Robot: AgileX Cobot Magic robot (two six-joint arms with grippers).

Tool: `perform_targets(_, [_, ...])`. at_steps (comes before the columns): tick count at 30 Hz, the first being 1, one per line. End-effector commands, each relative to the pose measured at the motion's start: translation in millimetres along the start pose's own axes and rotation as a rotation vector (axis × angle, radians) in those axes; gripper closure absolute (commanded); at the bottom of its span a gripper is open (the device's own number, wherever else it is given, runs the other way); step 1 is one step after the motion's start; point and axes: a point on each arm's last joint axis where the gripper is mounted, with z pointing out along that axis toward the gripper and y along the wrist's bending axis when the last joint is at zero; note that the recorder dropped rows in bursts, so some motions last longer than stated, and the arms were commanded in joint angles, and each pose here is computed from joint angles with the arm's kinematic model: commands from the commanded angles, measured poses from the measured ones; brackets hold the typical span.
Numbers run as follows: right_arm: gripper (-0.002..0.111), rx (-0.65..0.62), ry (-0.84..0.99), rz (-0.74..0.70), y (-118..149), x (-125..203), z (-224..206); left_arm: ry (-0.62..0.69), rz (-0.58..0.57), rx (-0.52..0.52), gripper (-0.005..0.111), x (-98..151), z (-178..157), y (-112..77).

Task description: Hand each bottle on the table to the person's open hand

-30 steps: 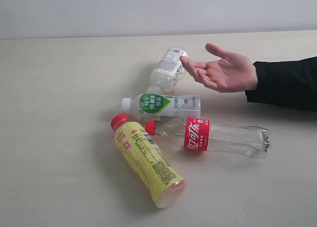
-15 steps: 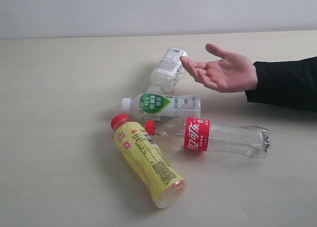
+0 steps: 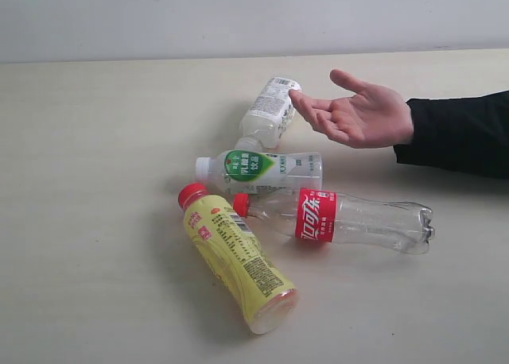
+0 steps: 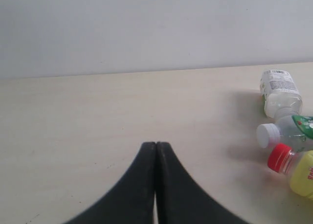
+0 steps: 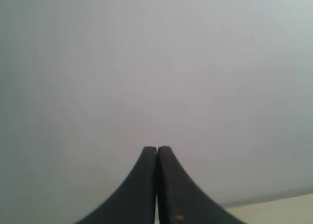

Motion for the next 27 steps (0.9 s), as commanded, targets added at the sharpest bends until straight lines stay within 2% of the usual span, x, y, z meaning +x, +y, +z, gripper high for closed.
perform_targets(1, [0.108, -0.147, 0.327, -0.19, 19.7, -6.9, 28.0, -0.009, 0.005, -0.002, 0.107, 0.2, -0.2, 0.1])
perform_targets(5, [0.108, -0.36, 0.655, -0.223, 41.5, 5.1, 53.7, -0.009, 0.005, -0.002, 0.107, 0.2, -0.2, 0.1])
perform_targets(11, [0.108, -0.557, 1.141, -0.24, 71.3, 51.0, 94.1, -0.009, 0.005, -0.002, 0.107, 0.2, -0.2, 0.1])
perform_targets(13, [0.108, -0.604, 1.247, -0.261, 83.9, 70.4, 103.1, -0.009, 0.005, -0.002, 0.107, 0.2, -0.2, 0.1])
perform_targets(19, [0.108, -0.653, 1.487, -0.439, 126.6, 136.6, 116.9, -0.009, 0.005, -0.002, 0.107, 0.2, -0.2, 0.1])
perform_targets(22, [0.108, -0.591, 1.561, -0.547, 144.7, 162.4, 125.7, -0.009, 0.005, -0.002, 0.107, 0.2, -0.2, 0.1])
perform_targets(25, [0.099, -0.553, 1.602, -0.629, 163.8, 184.0, 137.0, -0.009, 0.005, -0.002, 0.107, 0.2, -0.2, 0.1])
perform_targets(27, [0.087, -0.572, 1.617, -0.646, 177.5, 195.7, 141.2, -0.009, 0.005, -0.002, 0.107, 0.2, -0.2, 0.1])
